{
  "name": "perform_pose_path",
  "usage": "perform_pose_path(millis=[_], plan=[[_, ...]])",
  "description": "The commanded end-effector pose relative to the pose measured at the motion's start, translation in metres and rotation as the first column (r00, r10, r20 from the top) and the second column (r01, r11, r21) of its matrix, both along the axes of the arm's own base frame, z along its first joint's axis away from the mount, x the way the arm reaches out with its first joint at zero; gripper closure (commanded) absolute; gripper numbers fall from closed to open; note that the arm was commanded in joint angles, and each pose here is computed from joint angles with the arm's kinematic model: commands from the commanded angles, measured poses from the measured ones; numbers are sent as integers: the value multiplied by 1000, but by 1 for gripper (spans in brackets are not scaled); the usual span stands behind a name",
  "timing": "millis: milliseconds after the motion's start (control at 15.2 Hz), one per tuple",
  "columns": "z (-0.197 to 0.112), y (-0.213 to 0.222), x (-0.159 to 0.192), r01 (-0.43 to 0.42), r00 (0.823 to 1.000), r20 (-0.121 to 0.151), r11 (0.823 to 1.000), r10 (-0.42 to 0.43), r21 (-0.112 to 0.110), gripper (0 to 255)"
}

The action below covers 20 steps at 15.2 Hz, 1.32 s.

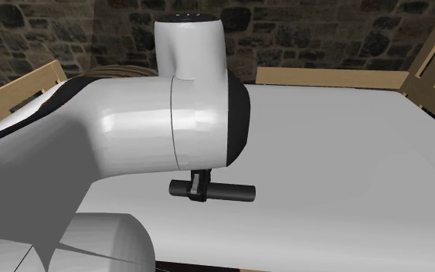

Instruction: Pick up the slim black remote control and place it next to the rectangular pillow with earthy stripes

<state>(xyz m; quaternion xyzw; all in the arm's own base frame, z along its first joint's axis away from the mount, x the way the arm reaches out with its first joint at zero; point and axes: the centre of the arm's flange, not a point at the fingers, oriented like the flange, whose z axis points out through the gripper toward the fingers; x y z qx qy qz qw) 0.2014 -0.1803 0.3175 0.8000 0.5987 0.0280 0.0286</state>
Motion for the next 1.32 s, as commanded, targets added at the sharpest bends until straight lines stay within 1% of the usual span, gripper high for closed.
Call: perform_pose_path(millis=[0, 1254], plan=[[8, 0, 0, -2, 1000, 2, 1000, 2, -1, 255], [108, 0, 0, -2, 1000, 2, 1000, 2, -1, 255]])
